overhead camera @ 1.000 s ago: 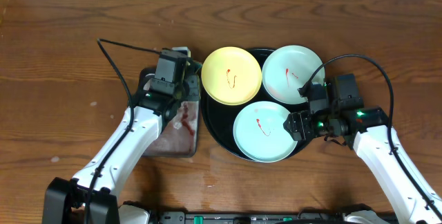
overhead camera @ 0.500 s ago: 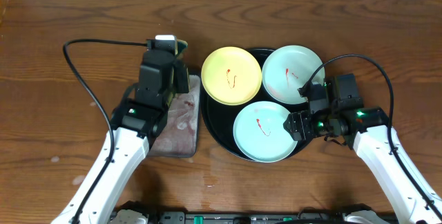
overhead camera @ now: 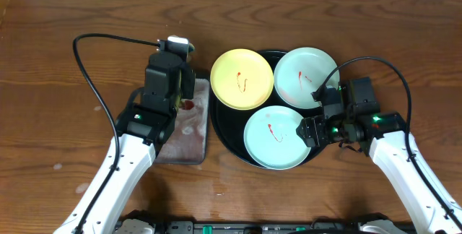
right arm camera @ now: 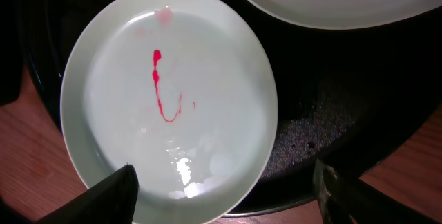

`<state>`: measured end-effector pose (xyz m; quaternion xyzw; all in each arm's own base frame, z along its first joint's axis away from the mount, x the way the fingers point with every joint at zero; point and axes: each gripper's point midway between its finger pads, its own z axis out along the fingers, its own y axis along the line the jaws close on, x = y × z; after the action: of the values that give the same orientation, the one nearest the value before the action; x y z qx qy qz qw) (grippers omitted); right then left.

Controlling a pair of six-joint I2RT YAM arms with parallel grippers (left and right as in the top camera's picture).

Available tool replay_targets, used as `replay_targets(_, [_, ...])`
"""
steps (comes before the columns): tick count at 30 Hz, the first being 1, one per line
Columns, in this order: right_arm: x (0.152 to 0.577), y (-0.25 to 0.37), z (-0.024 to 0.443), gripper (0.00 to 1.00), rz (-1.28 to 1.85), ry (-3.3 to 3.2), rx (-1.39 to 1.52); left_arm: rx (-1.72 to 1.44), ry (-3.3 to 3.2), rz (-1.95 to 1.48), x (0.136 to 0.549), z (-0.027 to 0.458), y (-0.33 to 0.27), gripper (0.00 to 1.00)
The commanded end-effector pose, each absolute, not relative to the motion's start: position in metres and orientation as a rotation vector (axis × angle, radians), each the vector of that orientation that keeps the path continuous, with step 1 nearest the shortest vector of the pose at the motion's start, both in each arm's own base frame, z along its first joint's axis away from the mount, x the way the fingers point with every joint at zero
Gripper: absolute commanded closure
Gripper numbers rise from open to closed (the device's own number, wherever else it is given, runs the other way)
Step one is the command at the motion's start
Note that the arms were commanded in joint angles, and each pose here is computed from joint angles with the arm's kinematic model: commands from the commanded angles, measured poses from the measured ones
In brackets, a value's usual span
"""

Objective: Clean dirty plates on tray and stack at the side
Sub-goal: 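Carry the sponge with the left gripper toward the front pale green plate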

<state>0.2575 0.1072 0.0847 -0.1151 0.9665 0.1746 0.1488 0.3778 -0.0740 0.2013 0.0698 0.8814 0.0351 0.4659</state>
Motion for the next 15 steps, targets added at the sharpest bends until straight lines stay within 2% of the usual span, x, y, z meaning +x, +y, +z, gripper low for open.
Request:
replay_targets(1, [0.260, 0.112, 0.091, 0.21, 0.499, 2.758, -0.373, 0.168, 2.141, 0.115, 0.384, 0.211, -0.071, 0.92])
replay_targets(8, [0.260, 0.112, 0.091, 0.21, 0.499, 2.759, -0.372, 0.120, 2.255, 0.106, 0.387, 0.172, -0.072, 0.93])
replay_targets(15, [0.260, 0.112, 0.091, 0.21, 0.499, 2.759, -0.372, 0.268, 2.529, 0.003, 0.365, 0.096, -0.092, 0.93])
